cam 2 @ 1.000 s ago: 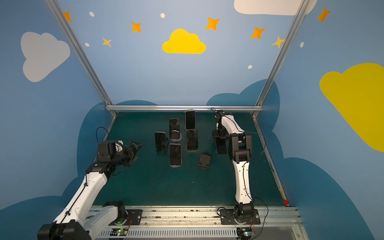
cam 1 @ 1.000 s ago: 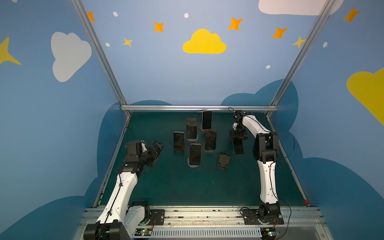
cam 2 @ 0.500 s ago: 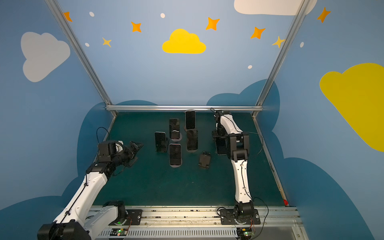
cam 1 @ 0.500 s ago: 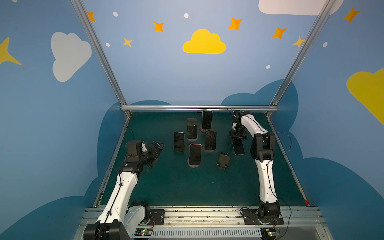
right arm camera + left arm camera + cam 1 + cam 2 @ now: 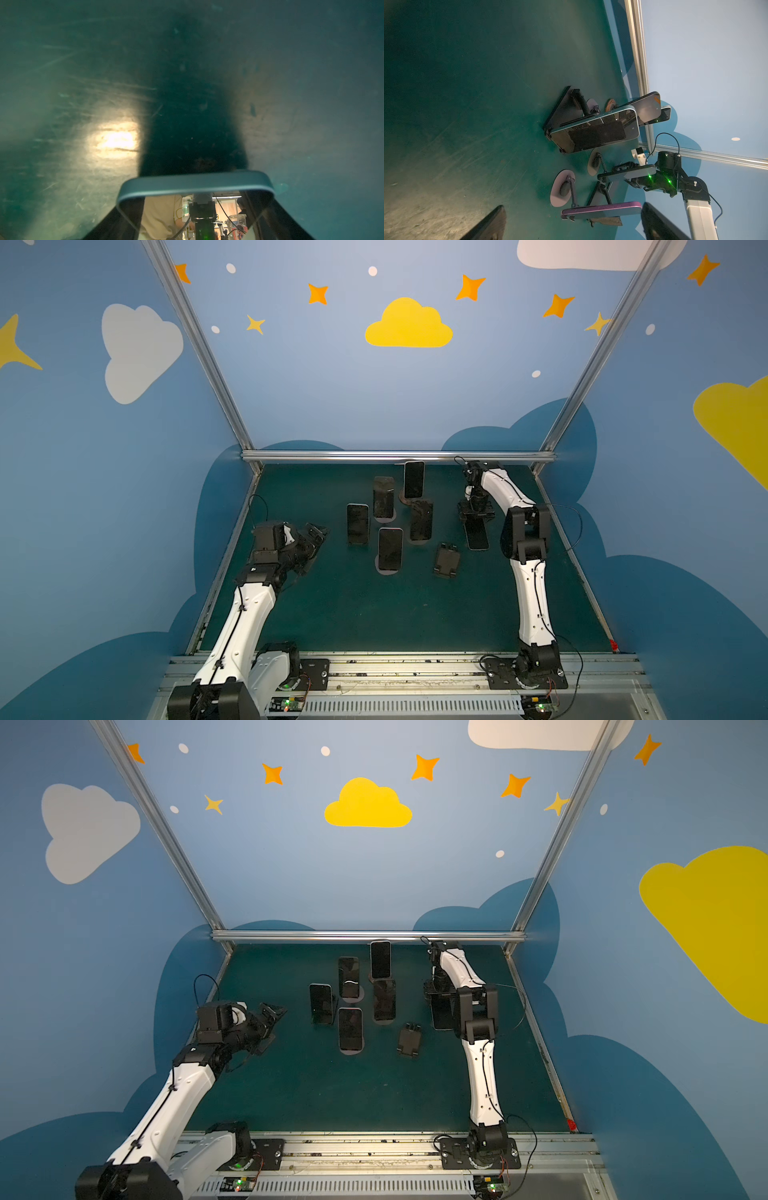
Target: Remove the phone from the phone stand
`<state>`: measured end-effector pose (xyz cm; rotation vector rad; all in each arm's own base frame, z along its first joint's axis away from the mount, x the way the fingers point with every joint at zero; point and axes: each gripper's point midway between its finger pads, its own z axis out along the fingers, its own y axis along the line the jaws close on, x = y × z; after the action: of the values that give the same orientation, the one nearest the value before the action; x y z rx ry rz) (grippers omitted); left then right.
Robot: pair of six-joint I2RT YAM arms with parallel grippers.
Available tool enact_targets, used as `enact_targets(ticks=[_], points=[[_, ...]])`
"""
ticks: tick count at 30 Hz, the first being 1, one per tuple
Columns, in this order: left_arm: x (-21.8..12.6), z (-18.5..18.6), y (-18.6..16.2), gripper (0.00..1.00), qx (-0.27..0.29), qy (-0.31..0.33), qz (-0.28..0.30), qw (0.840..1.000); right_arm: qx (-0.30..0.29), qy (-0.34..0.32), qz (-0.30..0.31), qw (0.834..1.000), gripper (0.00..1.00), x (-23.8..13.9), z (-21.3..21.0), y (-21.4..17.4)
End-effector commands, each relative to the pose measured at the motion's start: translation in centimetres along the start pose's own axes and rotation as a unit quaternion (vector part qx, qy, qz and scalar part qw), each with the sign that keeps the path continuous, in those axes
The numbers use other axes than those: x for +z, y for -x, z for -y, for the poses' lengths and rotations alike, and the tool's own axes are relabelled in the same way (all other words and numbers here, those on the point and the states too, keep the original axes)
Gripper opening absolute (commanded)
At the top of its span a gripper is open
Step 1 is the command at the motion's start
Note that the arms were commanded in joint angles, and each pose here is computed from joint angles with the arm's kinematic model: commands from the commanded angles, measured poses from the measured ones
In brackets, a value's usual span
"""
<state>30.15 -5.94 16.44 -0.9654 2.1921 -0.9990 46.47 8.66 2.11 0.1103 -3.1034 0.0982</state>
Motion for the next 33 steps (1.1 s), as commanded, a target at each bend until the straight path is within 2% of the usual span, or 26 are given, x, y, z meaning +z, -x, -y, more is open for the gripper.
enact_targets(ticks=[1, 12, 19, 25, 29, 33], points=[[-0.5, 1.1, 0.2, 1.00, 0.018, -0.008, 0.004, 1.000, 0.005, 0.012, -0.027, 1.000, 0.76, 0.8, -0.8, -1.6], [-0.4, 1.0, 0.1, 1.00, 0.024, -0.004, 0.004, 1.000, 0.000, 0.021, -0.007, 1.000, 0.81, 0.1, -1.0, -1.1], [-1.4, 3.8, -0.4, 1.00, 0.110, -0.006, 0.020, 0.994, 0.029, 0.021, 0.067, 0.997, 0.85, -5.6, 0.0, 0.2], [-4.3, 7.9, -1.5, 1.00, 0.218, -0.019, 0.083, 0.972, 0.045, 0.031, 0.137, 0.989, 0.88, -11.2, 0.4, 0.0], [-5.1, 10.6, -3.6, 1.00, 0.272, -0.041, 0.084, 0.958, 0.064, 0.031, 0.171, 0.983, 0.88, -13.8, 0.8, -1.2], [-4.2, 13.1, -7.0, 1.00, 0.351, -0.047, 0.077, 0.932, 0.099, 0.070, 0.221, 0.968, 0.88, -14.9, 0.2, -3.4]])
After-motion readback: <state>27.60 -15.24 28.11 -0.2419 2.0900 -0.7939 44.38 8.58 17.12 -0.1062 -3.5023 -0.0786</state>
